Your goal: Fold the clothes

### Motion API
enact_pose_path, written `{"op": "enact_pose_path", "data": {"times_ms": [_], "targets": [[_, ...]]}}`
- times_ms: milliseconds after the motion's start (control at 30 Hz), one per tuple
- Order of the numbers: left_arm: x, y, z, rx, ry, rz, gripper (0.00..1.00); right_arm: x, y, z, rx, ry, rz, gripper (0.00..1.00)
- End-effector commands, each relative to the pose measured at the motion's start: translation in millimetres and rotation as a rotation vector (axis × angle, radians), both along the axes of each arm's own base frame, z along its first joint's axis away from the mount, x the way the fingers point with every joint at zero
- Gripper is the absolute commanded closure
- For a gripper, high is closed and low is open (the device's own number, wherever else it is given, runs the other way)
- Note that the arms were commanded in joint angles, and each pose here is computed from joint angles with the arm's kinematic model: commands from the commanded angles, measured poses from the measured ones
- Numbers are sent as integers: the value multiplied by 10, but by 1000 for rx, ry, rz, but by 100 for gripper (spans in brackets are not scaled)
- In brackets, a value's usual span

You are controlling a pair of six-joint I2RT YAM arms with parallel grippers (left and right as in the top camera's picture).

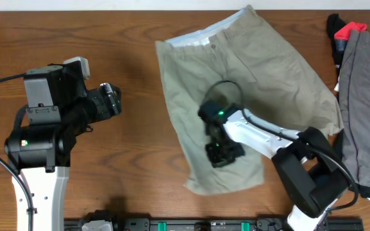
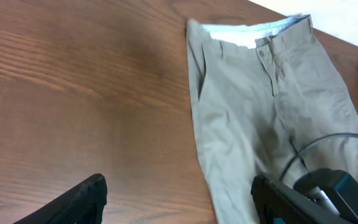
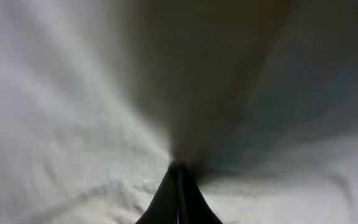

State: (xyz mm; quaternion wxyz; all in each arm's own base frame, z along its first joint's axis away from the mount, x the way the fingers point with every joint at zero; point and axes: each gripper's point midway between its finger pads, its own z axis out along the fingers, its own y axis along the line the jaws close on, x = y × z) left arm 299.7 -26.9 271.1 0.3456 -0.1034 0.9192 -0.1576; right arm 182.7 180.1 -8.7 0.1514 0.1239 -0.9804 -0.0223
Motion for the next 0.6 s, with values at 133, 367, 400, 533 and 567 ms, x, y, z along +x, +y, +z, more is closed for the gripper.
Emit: {"op": "enact_pose_path", "data": {"times_ms": [133, 367, 400, 533, 567], "targets": [[26, 26, 80, 23, -28, -9, 23, -2, -972, -159, -373, 8, -269, 99], [122, -157, -204, 1, 60, -138, 23, 447, -510, 192, 19, -140, -223, 92], [161, -219, -272, -8, 77, -176, 23, 546, -378, 319, 109, -194, -206, 87], [429, -482, -636, -48, 148, -287, 23, 865, -30, 1026, 384, -443, -181, 24], [531, -557, -758, -53, 161, -312, 23, 904, -9, 1177, 416, -494, -184, 21]]}}
